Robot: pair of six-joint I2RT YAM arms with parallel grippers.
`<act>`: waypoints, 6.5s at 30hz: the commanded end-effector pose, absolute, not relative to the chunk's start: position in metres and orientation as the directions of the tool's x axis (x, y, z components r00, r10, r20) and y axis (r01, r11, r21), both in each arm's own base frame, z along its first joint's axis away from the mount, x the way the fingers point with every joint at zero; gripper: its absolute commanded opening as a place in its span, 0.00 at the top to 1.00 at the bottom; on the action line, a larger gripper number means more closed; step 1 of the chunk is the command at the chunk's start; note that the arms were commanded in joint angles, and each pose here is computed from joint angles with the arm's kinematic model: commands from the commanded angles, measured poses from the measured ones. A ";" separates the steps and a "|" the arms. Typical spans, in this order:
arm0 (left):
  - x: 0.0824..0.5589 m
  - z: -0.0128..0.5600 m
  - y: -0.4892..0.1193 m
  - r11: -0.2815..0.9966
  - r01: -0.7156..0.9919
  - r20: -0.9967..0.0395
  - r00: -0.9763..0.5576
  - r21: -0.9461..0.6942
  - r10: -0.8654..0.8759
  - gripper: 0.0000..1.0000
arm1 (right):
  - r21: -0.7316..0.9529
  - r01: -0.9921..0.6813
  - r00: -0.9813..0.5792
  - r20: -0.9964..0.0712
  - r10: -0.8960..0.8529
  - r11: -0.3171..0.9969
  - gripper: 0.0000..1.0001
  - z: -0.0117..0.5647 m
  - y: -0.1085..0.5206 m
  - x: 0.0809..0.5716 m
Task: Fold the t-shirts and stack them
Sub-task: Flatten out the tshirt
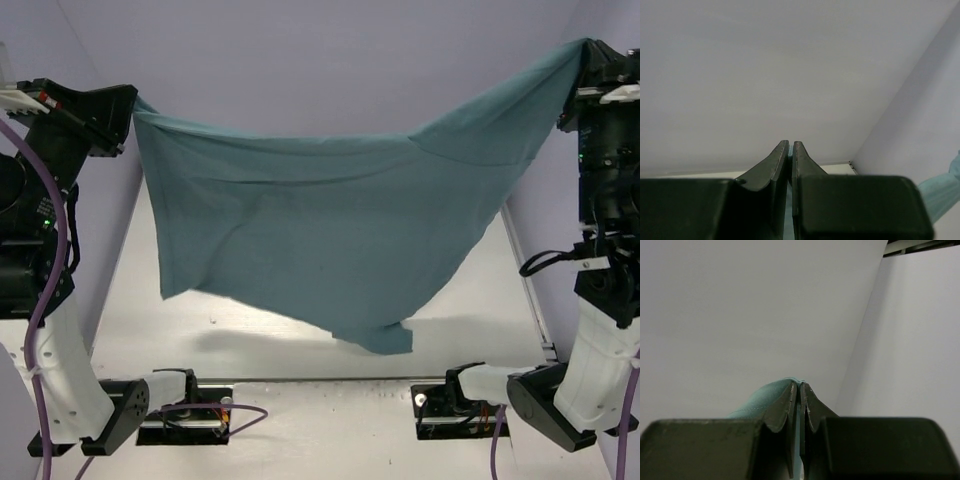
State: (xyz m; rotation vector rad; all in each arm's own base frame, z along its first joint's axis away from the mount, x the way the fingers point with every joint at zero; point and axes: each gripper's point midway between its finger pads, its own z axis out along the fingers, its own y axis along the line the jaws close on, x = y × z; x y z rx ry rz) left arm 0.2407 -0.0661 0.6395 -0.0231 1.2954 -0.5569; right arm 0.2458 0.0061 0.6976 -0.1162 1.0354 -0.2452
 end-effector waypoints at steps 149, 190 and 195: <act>0.320 0.039 0.033 0.750 -0.636 -0.304 -0.689 -0.180 -0.658 0.58 | 0.216 0.333 -0.765 -0.508 0.397 0.918 0.45 0.039 0.043 0.326; 0.328 0.178 -0.251 0.908 0.110 -0.559 -0.815 -0.404 -0.150 0.31 | 0.274 0.191 -0.720 -0.614 0.324 0.943 0.57 0.086 0.053 0.343; 0.315 0.153 -0.317 0.886 0.241 -0.530 -0.848 -0.395 -0.006 0.35 | 0.280 0.191 -0.737 -0.593 0.326 0.941 0.58 0.072 0.054 0.335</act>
